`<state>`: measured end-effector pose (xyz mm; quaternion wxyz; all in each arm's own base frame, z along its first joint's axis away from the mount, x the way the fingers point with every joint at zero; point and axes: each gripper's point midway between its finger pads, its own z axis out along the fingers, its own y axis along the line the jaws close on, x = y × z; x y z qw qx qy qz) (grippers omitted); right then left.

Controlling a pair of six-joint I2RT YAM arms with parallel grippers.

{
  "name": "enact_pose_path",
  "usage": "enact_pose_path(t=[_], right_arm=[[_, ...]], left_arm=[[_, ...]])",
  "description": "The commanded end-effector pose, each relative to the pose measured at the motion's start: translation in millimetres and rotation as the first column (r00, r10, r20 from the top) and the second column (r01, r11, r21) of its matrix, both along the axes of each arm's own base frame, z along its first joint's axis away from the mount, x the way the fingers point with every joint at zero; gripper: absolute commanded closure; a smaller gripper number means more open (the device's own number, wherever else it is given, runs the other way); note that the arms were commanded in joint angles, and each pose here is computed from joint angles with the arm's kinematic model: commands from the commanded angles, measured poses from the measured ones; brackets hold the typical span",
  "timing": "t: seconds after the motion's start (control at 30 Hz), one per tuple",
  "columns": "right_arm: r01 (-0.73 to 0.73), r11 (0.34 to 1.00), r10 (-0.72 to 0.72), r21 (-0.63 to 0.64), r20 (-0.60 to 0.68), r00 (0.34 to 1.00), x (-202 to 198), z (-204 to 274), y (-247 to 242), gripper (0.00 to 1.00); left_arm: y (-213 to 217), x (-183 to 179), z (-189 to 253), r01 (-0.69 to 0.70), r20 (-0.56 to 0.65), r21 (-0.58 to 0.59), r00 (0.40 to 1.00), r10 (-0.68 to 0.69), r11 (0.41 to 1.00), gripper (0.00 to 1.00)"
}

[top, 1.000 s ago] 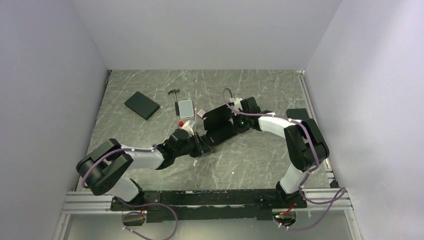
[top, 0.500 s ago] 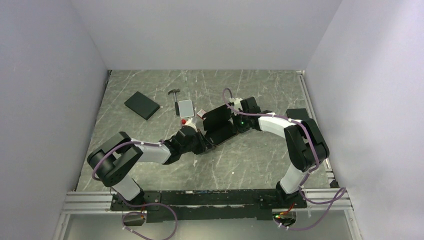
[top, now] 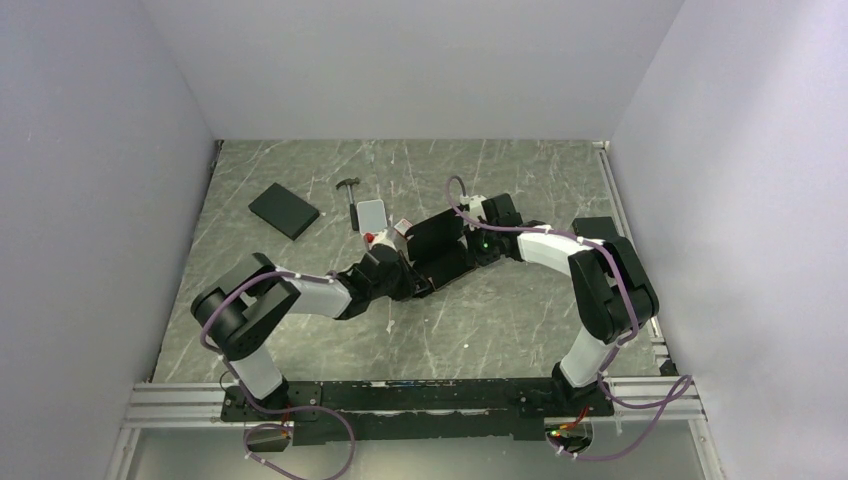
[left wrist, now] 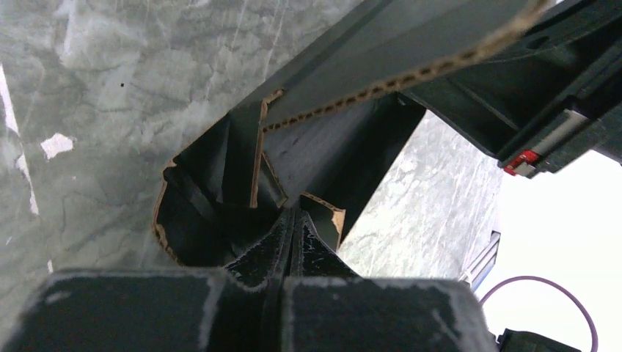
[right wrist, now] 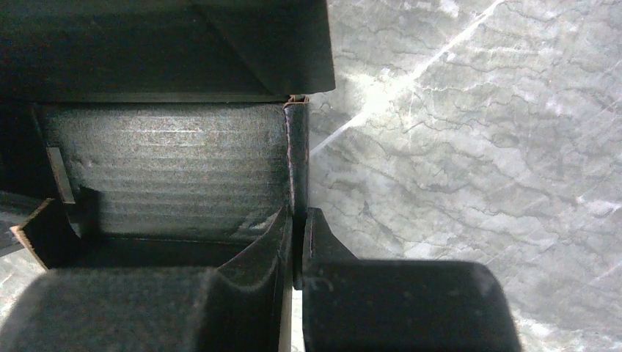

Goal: Fold the paper box
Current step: Fold the paper box at the center of the board.

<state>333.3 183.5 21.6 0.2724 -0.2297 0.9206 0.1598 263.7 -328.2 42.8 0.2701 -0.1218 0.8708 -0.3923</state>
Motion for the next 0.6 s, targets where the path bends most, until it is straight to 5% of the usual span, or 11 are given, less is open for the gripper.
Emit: enact_pose_path(t=[0.0,0.57], right_arm=[[-0.017,0.999,0.016,0.032,0.034,0.999,6.7,15.0,9.8,1.0],[-0.002,1.0,0.002,0.005,0.07,0.998,12.6,20.4,6.4,1.0]], left_arm=[[-15.9,13.6,11.8,0.014,0.035,-0.043,0.999,-0.013,0.999,1.0],[-15.3,10.2,21.9,0.05,0.066,-0.036,0.997,-0.048,0.998,0.96]])
